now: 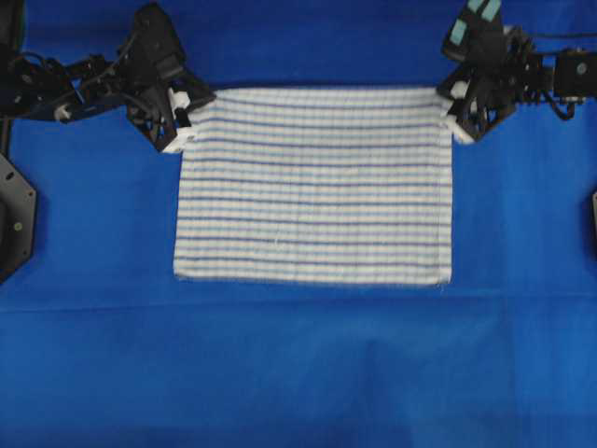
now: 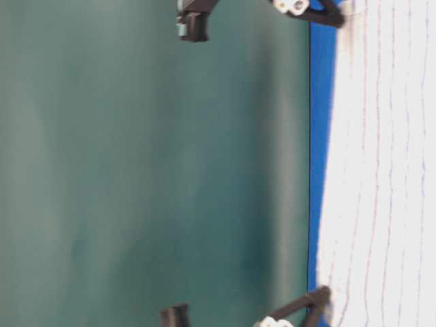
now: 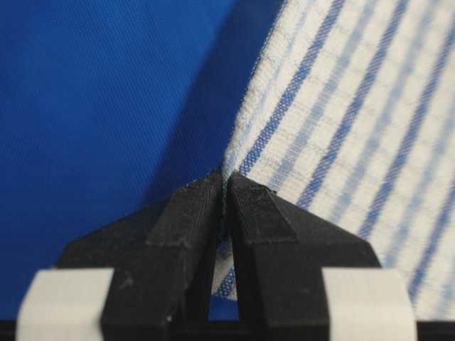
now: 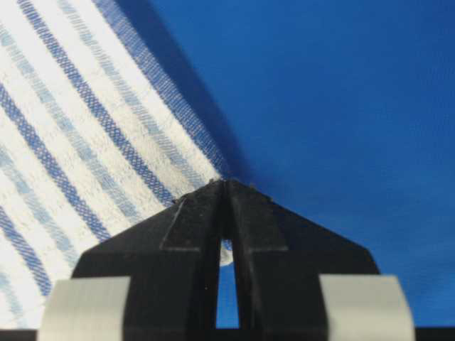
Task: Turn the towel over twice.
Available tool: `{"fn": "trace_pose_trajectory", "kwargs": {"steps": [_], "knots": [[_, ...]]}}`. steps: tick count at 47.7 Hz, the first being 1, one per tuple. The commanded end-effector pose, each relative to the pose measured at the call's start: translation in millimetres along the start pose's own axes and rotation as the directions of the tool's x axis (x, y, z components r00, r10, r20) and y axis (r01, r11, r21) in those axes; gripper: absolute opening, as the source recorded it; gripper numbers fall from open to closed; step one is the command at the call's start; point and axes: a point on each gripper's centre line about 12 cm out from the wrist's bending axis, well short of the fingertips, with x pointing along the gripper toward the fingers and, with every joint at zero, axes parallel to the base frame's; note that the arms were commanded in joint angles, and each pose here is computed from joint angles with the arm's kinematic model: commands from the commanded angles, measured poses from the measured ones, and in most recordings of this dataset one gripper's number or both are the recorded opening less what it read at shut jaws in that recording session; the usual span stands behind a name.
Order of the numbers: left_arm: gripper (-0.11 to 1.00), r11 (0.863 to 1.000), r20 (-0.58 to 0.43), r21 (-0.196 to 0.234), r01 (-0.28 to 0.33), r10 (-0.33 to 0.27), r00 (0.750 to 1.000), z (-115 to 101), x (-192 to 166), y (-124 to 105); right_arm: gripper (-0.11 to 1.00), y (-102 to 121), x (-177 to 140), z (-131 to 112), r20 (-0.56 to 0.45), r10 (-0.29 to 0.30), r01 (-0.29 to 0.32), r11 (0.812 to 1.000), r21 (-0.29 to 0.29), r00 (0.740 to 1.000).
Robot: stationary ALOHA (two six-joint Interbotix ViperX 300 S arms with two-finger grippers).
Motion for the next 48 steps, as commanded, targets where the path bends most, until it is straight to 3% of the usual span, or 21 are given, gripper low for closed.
{"fn": "trace_pose_trajectory", "kwargs": {"steps": [1,12,22,30,48], "knots": [[0.02,1.000,0.066,0.004,-0.020,0.019,0.998,27,-9,8,0.04,-12,-12,22,0.062,-0.039,0.039,0.999,0.000,0.997],[0.02,0.998,0.134,0.010,-0.065,0.063,0.989,57,-21,25,0.04,-43,-36,61,0.163,-0.135,0.137,0.991,0.001,0.977],[0.02,0.990,0.206,0.023,-0.136,0.128,0.970,86,-33,50,0.04,-69,-58,94,0.224,-0.234,0.238,0.971,0.008,0.946],[0.02,0.985,0.253,0.002,-0.175,0.169,0.953,110,-45,66,0.04,-78,-76,114,0.260,-0.287,0.295,0.956,0.009,0.922],[0.02,0.982,0.322,0.005,-0.189,0.177,0.930,156,-87,70,0.04,-73,-137,135,0.399,-0.311,0.320,0.946,0.045,0.863]]}}
